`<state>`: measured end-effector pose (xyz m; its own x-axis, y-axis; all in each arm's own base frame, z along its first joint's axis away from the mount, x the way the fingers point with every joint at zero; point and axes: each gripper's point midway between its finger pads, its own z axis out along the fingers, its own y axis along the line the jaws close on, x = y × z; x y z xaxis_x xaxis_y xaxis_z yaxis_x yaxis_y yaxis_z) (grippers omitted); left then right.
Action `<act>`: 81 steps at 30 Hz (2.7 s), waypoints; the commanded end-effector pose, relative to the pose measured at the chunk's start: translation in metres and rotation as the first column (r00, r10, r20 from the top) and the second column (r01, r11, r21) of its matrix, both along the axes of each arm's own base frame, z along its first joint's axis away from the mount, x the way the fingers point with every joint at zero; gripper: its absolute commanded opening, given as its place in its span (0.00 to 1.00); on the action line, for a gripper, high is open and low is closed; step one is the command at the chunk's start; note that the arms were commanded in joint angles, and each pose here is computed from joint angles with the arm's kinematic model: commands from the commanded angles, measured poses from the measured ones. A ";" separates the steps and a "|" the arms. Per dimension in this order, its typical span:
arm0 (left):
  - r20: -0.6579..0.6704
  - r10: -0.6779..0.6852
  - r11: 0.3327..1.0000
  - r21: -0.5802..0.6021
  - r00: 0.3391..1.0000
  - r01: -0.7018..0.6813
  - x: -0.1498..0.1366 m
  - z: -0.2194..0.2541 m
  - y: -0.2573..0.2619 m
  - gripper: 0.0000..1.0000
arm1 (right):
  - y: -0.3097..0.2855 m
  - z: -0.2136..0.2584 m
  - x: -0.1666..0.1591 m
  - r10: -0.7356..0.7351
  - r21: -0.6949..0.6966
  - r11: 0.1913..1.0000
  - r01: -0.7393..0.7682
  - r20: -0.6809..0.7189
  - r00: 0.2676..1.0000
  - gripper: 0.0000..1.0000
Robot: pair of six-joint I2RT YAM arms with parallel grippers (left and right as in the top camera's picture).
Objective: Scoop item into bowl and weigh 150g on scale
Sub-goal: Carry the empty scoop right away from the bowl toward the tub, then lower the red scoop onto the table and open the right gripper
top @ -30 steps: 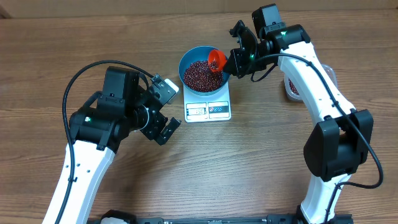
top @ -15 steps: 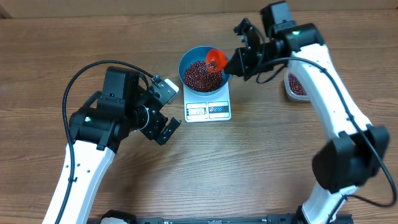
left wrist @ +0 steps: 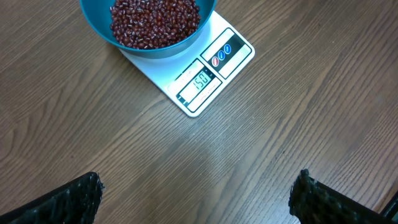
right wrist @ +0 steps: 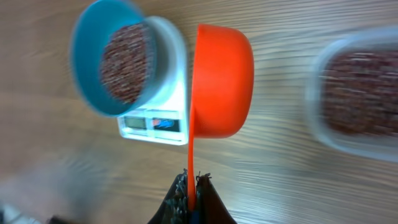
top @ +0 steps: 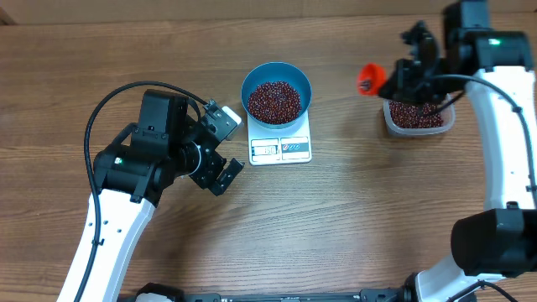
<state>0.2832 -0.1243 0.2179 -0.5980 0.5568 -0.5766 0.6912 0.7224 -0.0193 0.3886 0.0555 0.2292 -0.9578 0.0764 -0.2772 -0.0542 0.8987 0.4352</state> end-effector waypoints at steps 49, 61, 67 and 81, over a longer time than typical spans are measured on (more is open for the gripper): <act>0.020 -0.003 1.000 -0.005 1.000 0.003 0.004 0.008 -0.002 1.00 | -0.035 0.020 -0.075 -0.200 -0.233 0.952 0.197 0.011 0.980 0.04; 0.020 -0.003 1.000 -0.005 1.000 0.003 0.004 0.008 -0.002 1.00 | 0.007 0.031 -0.109 -0.150 0.181 0.975 0.131 0.096 0.984 0.04; 0.020 -0.003 1.000 -0.005 1.000 0.003 0.004 0.008 -0.002 1.00 | 0.035 -0.018 -0.124 -0.082 0.357 0.932 0.069 0.022 0.996 0.04; 0.020 -0.002 1.000 -0.005 1.000 0.002 0.004 0.008 -0.002 1.00 | 0.042 -0.108 -0.142 -0.086 0.404 0.909 0.103 -0.059 0.995 0.04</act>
